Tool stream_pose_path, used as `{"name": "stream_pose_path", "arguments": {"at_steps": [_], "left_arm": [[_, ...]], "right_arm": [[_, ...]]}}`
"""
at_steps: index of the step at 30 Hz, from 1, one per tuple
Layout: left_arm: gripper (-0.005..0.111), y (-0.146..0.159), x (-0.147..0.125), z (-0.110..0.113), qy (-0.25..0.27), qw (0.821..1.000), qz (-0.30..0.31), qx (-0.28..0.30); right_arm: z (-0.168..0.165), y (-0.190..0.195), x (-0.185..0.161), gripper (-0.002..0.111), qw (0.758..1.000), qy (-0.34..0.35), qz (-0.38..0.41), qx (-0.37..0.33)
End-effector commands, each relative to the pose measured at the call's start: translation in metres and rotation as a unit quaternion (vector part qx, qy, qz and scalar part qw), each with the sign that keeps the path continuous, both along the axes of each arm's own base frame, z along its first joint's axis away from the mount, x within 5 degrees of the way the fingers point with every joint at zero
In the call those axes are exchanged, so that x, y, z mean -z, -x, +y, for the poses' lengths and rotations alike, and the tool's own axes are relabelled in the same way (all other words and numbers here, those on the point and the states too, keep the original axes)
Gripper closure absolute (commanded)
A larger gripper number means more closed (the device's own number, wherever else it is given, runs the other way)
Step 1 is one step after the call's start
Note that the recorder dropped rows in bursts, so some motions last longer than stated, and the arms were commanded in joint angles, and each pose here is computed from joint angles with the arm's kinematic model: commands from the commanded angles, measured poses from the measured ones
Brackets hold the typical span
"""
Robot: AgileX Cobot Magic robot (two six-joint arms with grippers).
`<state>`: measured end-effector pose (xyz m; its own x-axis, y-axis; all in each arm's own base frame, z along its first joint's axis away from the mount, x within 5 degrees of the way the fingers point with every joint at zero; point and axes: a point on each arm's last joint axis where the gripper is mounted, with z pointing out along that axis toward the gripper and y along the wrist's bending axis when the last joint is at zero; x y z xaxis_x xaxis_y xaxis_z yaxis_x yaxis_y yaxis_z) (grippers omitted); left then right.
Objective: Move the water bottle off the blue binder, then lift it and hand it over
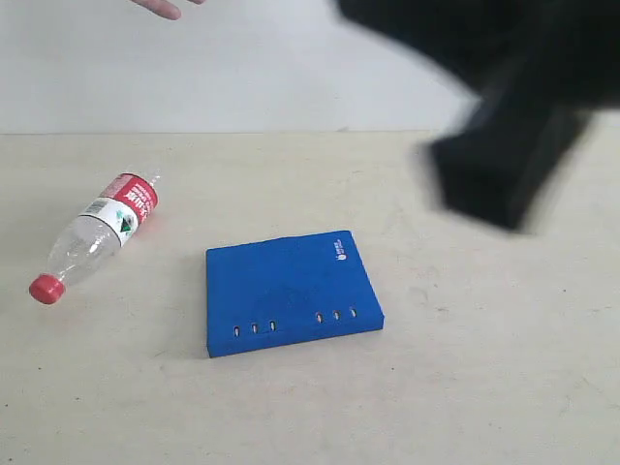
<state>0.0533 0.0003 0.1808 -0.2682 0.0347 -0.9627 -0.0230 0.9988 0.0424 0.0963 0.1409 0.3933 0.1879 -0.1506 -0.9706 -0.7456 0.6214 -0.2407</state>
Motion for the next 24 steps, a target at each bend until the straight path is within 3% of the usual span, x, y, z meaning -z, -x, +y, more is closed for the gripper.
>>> {"name": "stream_pose_path", "arguments": {"at_steps": [1,7,13,17,21,24], "left_arm": [[0.102,0.0,0.0,0.0,-0.005,1.0,-0.002,0.004],[0.102,0.0,0.0,0.0,-0.005,1.0,-0.002,0.004],[0.102,0.0,0.0,0.0,-0.005,1.0,-0.002,0.004],[0.102,0.0,0.0,0.0,-0.005,1.0,-0.002,0.004],[0.102,0.0,0.0,0.0,-0.005,1.0,-0.002,0.004],[0.102,0.0,0.0,0.0,-0.005,1.0,-0.002,0.004]], "right_arm": [[-0.08,0.036,0.01,0.108,0.995,-0.087,-0.025,0.033],[-0.131,0.048,0.07,0.108,0.989,-0.089,-0.017,0.112],[-0.123,0.059,0.1,0.108,0.996,-0.057,-0.061,0.04],[-0.12,0.054,0.123,0.108,0.997,0.052,-0.035,0.05],[-0.114,0.056,0.154,0.108,0.969,0.246,0.021,0.004],[-0.1,0.055,0.156,0.108,0.957,0.288,0.005,-0.034]]}}
